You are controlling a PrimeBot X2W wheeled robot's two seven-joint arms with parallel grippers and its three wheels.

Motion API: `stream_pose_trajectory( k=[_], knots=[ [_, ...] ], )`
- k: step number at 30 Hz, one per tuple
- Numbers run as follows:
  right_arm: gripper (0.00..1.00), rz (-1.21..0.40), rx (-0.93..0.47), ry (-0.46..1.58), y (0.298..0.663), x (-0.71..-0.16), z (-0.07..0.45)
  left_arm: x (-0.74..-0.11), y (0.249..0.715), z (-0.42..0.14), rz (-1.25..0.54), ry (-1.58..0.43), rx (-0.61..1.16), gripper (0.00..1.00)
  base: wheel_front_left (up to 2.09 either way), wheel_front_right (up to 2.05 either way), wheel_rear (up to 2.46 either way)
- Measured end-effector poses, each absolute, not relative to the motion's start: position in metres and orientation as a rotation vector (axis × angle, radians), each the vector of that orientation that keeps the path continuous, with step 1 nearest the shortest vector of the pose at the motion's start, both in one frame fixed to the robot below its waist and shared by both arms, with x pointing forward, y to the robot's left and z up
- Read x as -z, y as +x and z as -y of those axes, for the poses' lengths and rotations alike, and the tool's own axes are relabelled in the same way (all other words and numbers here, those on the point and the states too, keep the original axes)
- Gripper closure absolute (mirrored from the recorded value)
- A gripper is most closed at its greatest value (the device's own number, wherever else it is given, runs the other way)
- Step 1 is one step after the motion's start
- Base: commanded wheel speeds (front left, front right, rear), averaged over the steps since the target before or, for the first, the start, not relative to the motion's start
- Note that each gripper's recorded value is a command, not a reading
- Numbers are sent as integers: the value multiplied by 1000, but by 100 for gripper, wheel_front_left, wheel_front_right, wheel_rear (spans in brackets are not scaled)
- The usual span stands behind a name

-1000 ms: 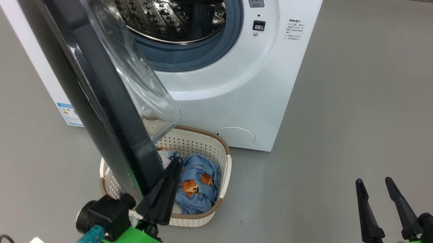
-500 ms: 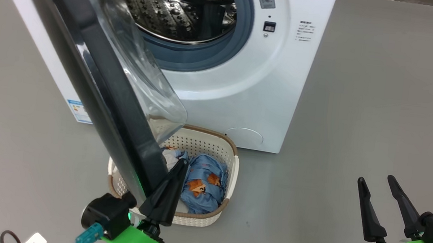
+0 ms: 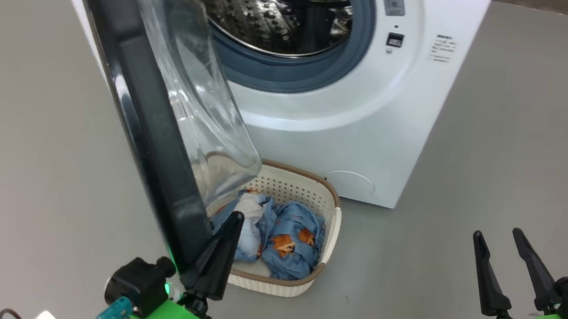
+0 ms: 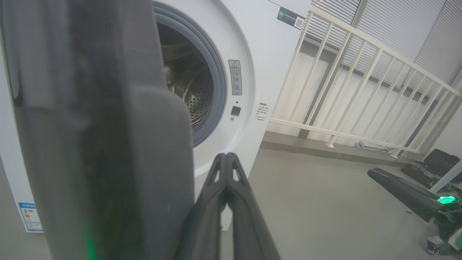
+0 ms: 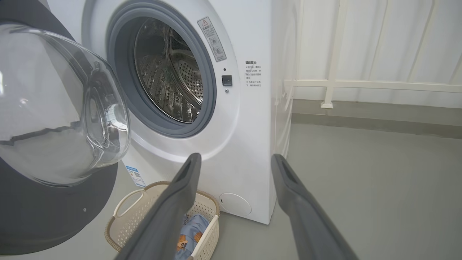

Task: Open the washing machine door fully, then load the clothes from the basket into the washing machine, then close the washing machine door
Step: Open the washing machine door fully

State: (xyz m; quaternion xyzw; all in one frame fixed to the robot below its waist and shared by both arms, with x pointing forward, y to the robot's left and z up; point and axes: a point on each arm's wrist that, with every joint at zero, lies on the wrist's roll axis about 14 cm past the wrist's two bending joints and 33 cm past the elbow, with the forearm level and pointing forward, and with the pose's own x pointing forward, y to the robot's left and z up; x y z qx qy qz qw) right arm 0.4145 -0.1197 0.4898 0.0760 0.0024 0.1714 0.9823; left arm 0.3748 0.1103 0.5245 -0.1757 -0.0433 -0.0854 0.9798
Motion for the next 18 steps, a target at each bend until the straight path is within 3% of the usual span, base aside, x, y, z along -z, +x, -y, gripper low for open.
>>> stream_pose_trajectory(
  k=[18],
  knots=[
    [0, -14, -475, 154, 431, -487, 73, -517, 351, -175, 94, -305, -46, 100, 0, 0, 0]
  ],
)
